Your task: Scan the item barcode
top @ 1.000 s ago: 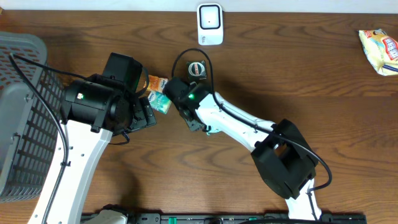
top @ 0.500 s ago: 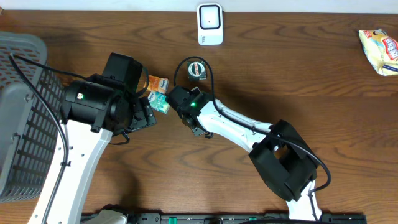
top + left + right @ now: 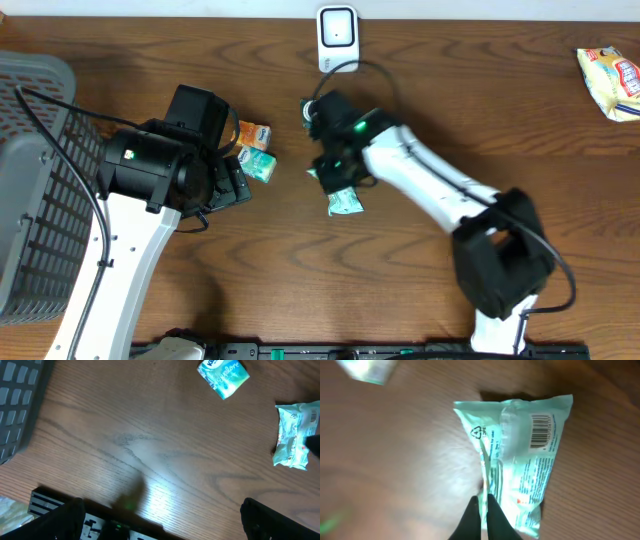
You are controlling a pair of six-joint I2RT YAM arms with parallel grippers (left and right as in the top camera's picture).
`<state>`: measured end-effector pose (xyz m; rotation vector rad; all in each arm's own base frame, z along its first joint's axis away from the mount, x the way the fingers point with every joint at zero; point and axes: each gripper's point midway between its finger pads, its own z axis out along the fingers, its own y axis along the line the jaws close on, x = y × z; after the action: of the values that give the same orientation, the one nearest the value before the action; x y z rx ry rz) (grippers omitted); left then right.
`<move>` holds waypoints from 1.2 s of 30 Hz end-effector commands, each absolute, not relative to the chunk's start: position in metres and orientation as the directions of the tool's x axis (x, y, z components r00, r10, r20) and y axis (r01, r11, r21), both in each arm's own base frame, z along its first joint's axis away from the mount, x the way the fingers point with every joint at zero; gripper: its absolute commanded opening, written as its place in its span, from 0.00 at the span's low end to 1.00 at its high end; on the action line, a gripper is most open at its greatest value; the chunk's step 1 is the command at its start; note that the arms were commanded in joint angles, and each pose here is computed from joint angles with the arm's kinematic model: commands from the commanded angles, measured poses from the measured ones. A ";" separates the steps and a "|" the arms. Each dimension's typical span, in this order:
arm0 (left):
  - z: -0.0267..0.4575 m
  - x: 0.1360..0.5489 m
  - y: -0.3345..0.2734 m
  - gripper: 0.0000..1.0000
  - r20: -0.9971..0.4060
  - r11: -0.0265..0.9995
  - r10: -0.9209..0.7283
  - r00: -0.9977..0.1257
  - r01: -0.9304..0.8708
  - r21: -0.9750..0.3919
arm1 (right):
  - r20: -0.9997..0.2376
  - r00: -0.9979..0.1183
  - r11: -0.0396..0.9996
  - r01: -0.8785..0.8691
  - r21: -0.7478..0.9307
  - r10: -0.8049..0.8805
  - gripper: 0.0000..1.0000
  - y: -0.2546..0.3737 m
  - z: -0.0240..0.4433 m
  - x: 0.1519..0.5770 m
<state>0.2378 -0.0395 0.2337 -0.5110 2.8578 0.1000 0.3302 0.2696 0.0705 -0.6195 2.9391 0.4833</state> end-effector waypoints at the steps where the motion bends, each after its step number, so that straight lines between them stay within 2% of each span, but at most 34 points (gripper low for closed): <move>1: 0.236 0.237 -0.038 0.98 -0.249 0.932 -0.346 -0.905 -0.362 0.021 | -0.145 -0.912 0.761 -0.400 0.510 -0.383 0.01 0.276 0.089 0.323; 5: 0.236 0.237 -0.038 0.98 -0.249 0.932 -0.346 -0.905 -0.362 0.021 | -0.149 -0.909 0.770 -0.411 0.488 -0.390 0.01 0.263 0.084 0.328; 7: 0.236 0.237 -0.038 0.98 -0.249 0.932 -0.346 -0.905 -0.362 0.021 | -0.151 -0.903 0.778 -0.423 0.465 -0.401 0.22 0.264 0.082 0.327; 11: 0.236 0.237 -0.038 0.98 -0.249 0.932 -0.346 -0.905 -0.362 0.021 | -0.155 -0.887 0.827 -0.461 0.322 -0.434 0.38 0.261 0.072 0.326; 15: 0.236 0.237 -0.038 0.98 -0.249 0.932 -0.346 -0.905 -0.362 0.021 | -0.170 -0.897 0.901 -0.425 0.081 -0.408 0.37 0.254 0.060 0.329; 18: 0.236 0.237 -0.038 0.98 -0.249 0.932 -0.346 -0.905 -0.362 0.021 | -0.209 -0.890 0.914 -0.398 -0.077 -0.406 0.39 0.255 0.056 0.331; 22: 0.236 0.237 -0.038 0.98 -0.249 0.932 -0.346 -0.905 -0.362 0.021 | -0.275 -0.866 0.898 -0.348 -0.269 -0.418 0.67 0.253 0.054 0.334; 23: 0.236 0.237 -0.038 0.98 -0.249 0.932 -0.346 -0.905 -0.362 0.021 | -0.287 -0.861 0.893 -0.337 -0.298 -0.420 0.69 0.254 0.053 0.334; 33: 0.236 0.237 -0.038 0.98 -0.249 0.932 -0.346 -0.905 -0.362 0.021 | -0.208 -0.861 0.856 -0.375 -0.356 -0.464 0.64 0.260 -0.002 0.328; 35: 0.236 0.237 -0.038 0.98 -0.249 0.932 -0.346 -0.905 -0.362 0.021 | -0.193 -0.865 0.853 -0.376 -0.362 -0.463 0.61 0.257 -0.008 0.327; 36: 0.236 0.237 -0.038 0.98 -0.249 0.932 -0.346 -0.905 -0.362 0.021 | -0.187 -0.866 0.852 -0.378 -0.363 -0.464 0.57 0.257 -0.010 0.327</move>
<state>0.2378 -0.0395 0.2337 -0.5110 2.8578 0.1000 0.3281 0.2696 0.0091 -0.6561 2.7309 -0.3876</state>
